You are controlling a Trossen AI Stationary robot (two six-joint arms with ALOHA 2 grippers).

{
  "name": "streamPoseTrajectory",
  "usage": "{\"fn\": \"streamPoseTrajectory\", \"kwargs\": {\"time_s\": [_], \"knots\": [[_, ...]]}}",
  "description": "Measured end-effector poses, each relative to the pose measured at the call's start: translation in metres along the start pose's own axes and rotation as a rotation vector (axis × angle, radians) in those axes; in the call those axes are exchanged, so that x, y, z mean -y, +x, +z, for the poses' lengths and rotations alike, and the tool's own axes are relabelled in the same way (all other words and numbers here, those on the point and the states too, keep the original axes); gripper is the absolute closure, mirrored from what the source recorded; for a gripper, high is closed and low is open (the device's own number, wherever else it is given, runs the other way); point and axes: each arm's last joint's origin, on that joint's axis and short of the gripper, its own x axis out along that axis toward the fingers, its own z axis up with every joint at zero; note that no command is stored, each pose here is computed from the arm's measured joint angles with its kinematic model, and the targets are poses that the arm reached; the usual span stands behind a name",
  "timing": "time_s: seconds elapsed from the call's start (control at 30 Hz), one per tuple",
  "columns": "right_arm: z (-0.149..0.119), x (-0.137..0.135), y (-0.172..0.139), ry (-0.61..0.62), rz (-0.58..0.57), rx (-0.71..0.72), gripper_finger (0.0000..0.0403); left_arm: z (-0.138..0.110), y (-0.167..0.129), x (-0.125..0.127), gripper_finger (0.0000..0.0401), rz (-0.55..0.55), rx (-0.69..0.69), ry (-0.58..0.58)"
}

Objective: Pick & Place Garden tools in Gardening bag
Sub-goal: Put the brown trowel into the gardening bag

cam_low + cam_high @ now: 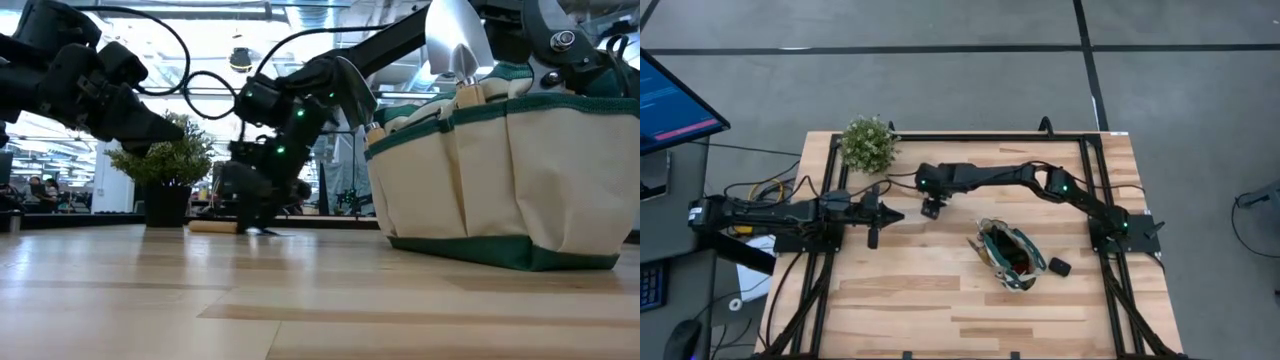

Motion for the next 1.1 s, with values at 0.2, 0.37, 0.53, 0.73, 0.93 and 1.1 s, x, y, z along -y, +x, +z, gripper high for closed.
{"fn": "streamPoseTrajectory", "kwargs": {"time_s": [0.2, 0.37, 0.53, 0.73, 0.93, 1.1], "knots": [[-0.004, 0.016, -0.030, -0.097, -0.062, -0.125, 0.0148, 0.001, 0.000, 0.000, 0.0384, -0.001, 0.007, 0.001], [-0.004, 0.045, -0.057, -0.138, -0.132, -0.202, 0.0148, 0.001, 0.000, 0.000, 0.0384, -0.001, 0.009, 0.001], [-0.002, 0.070, -0.083, -0.043, -0.134, -0.211, 0.0148, 0.001, 0.000, 0.000, 0.0384, -0.001, 0.012, 0.000], [0.030, 0.067, -0.123, 0.247, -0.048, 0.099, 0.0159, 0.001, 0.000, 0.000, 0.0384, -0.001, 0.013, 0.001], [0.034, 0.036, -0.090, 0.275, -0.004, 0.156, 0.0264, 0.002, 0.000, 0.000, 0.0384, -0.002, 0.018, 0.001], [0.022, 0.029, -0.056, 0.271, -0.019, 0.085, 0.0374, 0.002, 0.000, 0.000, 0.0384, -0.002, 0.020, 0.001]]}}
